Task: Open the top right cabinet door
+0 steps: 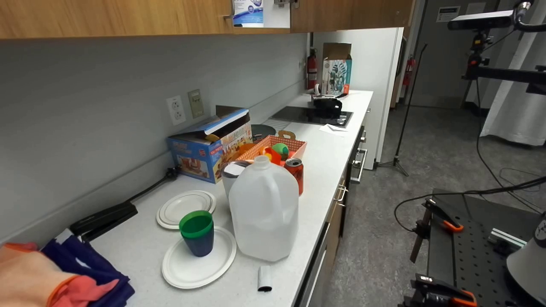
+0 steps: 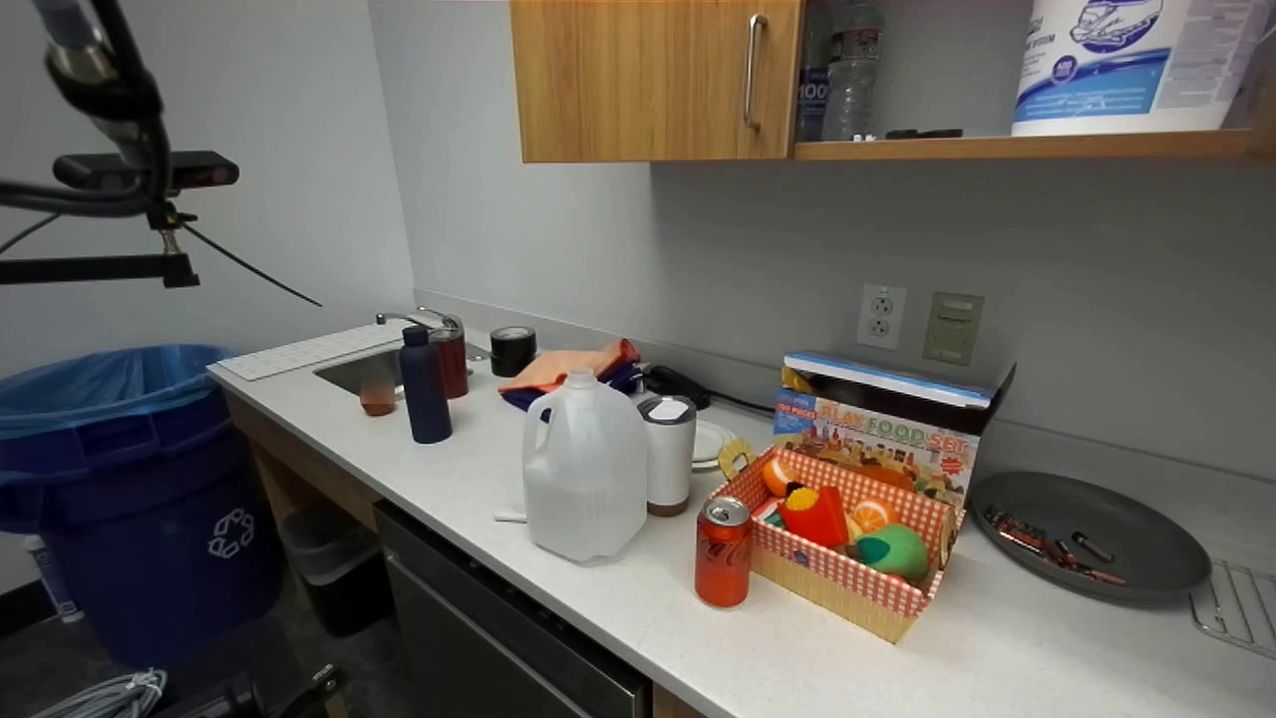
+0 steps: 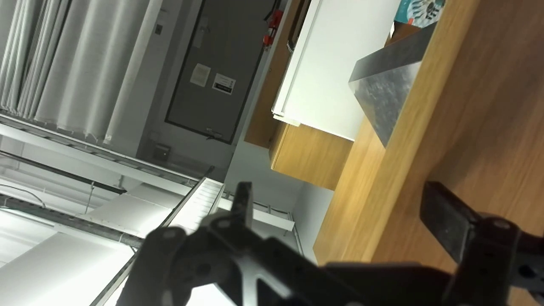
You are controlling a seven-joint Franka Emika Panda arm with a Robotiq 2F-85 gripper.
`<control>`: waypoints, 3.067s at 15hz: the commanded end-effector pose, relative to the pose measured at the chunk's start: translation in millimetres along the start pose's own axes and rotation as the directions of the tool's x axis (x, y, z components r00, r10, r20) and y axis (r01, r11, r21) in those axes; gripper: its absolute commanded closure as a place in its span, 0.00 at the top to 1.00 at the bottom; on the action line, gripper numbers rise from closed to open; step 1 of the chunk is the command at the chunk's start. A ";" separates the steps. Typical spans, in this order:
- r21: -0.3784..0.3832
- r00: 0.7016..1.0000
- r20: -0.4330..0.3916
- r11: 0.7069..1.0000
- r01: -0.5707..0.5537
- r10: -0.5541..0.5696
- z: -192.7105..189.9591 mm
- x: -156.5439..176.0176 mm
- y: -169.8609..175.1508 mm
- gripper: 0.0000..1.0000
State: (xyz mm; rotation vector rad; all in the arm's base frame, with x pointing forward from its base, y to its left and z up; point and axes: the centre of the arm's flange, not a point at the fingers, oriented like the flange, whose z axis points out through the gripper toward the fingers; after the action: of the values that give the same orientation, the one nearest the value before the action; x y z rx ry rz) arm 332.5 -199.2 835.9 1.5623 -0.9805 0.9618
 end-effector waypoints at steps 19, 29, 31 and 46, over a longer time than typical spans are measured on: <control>-0.354 0.973 0.213 0.935 -0.010 0.091 156.7 -50.3 -8.8 1.00; -0.475 0.920 0.359 0.879 0.037 0.155 172.5 -57.2 42.8 1.00; -0.492 0.911 0.375 0.870 0.039 0.171 168.7 -49.7 52.3 1.00; -0.315 0.635 0.695 0.937 -0.151 0.336 69.7 50.4 151.2 1.00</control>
State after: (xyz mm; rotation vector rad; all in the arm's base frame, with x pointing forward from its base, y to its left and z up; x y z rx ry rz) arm 217.7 -305.3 878.0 1.6086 -1.7242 0.2683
